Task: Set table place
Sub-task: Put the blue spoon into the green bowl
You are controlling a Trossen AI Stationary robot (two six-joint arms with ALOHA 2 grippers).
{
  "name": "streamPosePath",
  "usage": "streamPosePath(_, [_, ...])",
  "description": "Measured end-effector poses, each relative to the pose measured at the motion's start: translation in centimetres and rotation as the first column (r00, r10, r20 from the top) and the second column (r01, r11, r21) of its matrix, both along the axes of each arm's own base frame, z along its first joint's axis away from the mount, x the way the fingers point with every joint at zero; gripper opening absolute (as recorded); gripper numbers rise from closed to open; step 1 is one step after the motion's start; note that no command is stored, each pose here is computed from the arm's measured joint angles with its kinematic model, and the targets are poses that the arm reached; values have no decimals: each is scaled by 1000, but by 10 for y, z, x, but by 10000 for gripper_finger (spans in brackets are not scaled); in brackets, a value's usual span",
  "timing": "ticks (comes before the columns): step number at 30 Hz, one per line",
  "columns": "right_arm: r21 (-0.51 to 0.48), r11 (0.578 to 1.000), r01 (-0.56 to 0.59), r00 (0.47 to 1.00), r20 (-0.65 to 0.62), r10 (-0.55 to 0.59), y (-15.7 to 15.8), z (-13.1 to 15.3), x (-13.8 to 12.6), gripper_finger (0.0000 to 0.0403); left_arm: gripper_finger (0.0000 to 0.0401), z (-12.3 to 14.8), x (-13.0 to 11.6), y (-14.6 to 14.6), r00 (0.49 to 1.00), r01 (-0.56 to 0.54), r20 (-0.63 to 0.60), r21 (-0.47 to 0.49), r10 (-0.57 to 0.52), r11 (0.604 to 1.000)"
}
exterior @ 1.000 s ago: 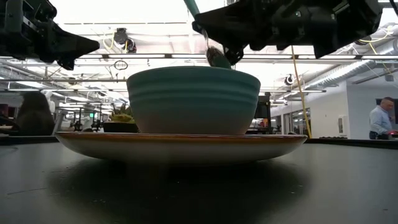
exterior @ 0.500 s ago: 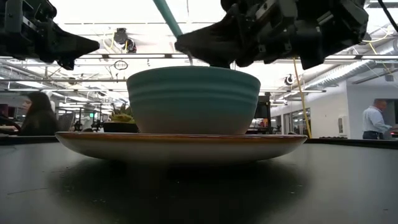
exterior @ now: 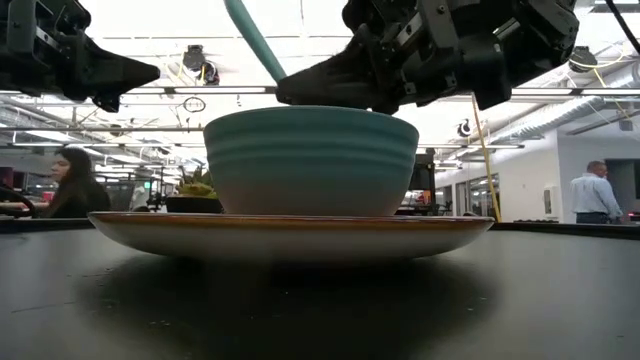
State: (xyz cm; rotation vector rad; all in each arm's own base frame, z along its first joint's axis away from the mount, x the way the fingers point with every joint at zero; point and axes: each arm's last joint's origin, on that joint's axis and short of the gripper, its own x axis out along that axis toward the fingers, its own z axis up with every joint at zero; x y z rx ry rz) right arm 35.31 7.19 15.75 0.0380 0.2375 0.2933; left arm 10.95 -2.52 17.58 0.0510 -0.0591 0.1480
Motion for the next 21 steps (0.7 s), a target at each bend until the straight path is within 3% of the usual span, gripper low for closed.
streamPosePath(14, [46,999,12,1000,7,-13,0,1,1,24,28,0,0,0,1000,-1,-1,3,1,1000])
streamPosePath(21, [91,996,19,1000,13,-20,2,-15,7,24,28,0,0,0,1000,-6,-1,2,6,1000])
